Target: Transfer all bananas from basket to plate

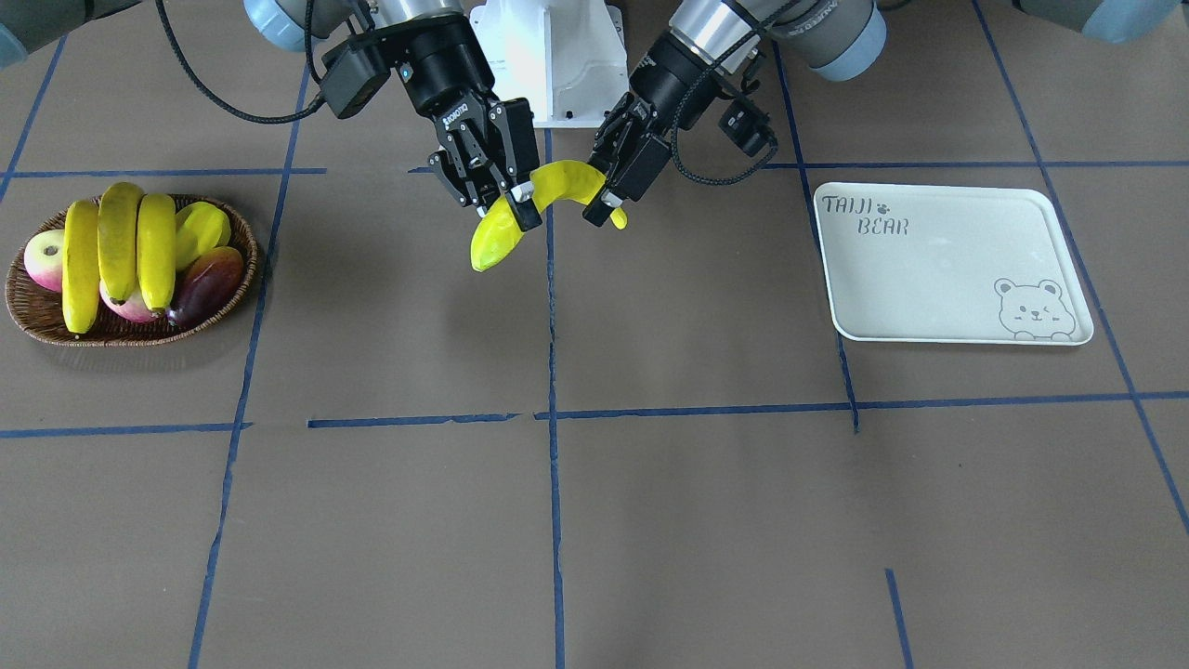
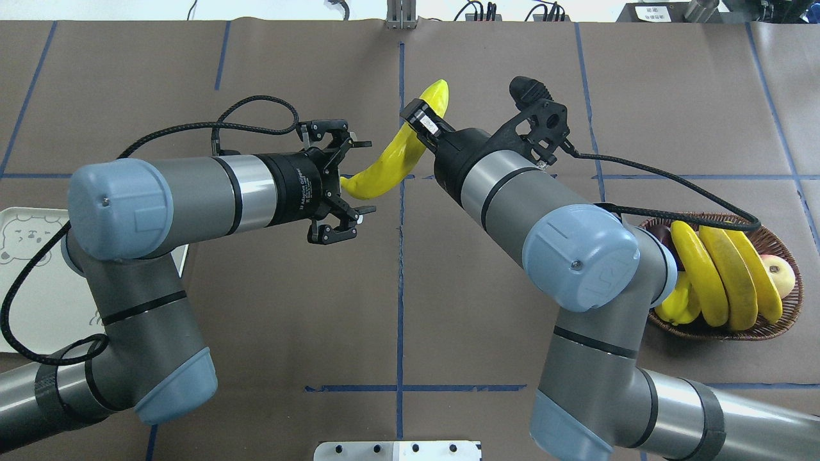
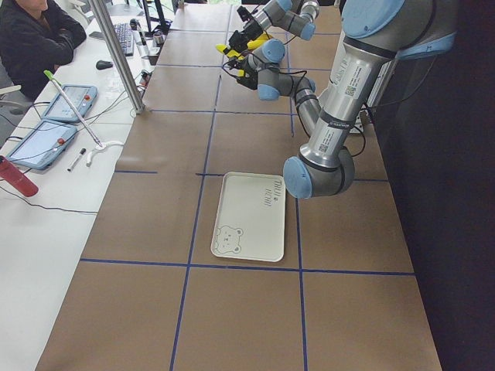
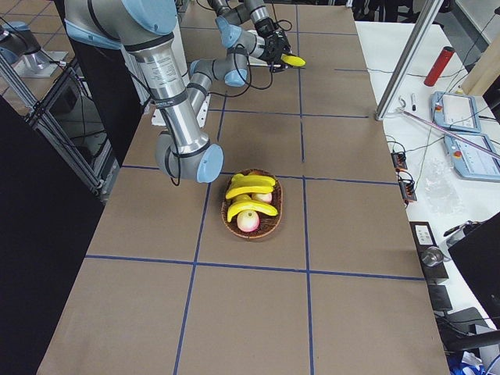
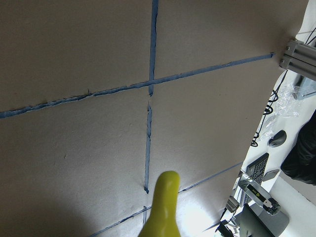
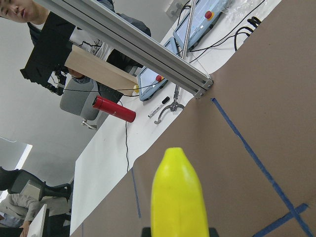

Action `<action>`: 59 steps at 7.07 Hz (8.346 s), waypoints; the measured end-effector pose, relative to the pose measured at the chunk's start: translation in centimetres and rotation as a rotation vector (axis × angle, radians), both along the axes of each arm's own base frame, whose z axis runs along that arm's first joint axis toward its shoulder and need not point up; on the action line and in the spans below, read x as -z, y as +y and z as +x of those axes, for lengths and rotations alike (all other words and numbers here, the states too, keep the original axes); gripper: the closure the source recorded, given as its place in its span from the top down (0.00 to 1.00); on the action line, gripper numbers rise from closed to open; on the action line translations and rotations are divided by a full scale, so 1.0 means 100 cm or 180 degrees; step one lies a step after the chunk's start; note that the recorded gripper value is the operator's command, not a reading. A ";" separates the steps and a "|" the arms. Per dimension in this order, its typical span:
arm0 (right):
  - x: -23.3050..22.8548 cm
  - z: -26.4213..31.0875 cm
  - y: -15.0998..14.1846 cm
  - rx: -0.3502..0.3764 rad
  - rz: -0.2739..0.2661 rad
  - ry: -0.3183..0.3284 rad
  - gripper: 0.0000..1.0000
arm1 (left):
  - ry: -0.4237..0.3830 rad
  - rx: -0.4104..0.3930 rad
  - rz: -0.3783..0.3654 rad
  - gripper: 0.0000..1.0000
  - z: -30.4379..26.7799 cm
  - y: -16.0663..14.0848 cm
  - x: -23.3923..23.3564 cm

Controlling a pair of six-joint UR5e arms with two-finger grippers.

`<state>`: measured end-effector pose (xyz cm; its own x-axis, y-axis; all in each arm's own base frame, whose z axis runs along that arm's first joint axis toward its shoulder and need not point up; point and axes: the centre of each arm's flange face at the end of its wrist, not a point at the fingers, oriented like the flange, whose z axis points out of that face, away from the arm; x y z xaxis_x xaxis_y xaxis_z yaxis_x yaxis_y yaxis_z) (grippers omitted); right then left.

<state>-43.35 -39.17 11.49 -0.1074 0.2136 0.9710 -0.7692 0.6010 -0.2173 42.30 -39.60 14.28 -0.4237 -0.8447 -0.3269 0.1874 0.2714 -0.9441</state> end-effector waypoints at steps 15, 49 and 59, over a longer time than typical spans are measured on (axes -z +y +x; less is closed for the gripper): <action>-0.050 0.145 -0.041 0.1057 0.0274 0.1661 1.00 | -0.1937 -0.1224 0.1614 0.00 -0.197 -0.013 -0.261; -0.396 0.262 -0.091 0.3499 0.0039 0.1988 1.00 | -0.2362 -0.2194 0.2922 1.00 -0.285 -0.140 -0.242; -0.411 0.232 -0.063 0.3807 0.0027 0.1869 0.05 | -0.2352 -0.2153 0.2976 1.00 -0.287 -0.135 -0.231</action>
<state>-20.12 -45.50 52.63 0.5731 -0.1238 0.8101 0.2518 0.9673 -0.0303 13.56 -53.06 37.39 0.4998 -0.1568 -0.8518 0.1402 0.9852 -0.0991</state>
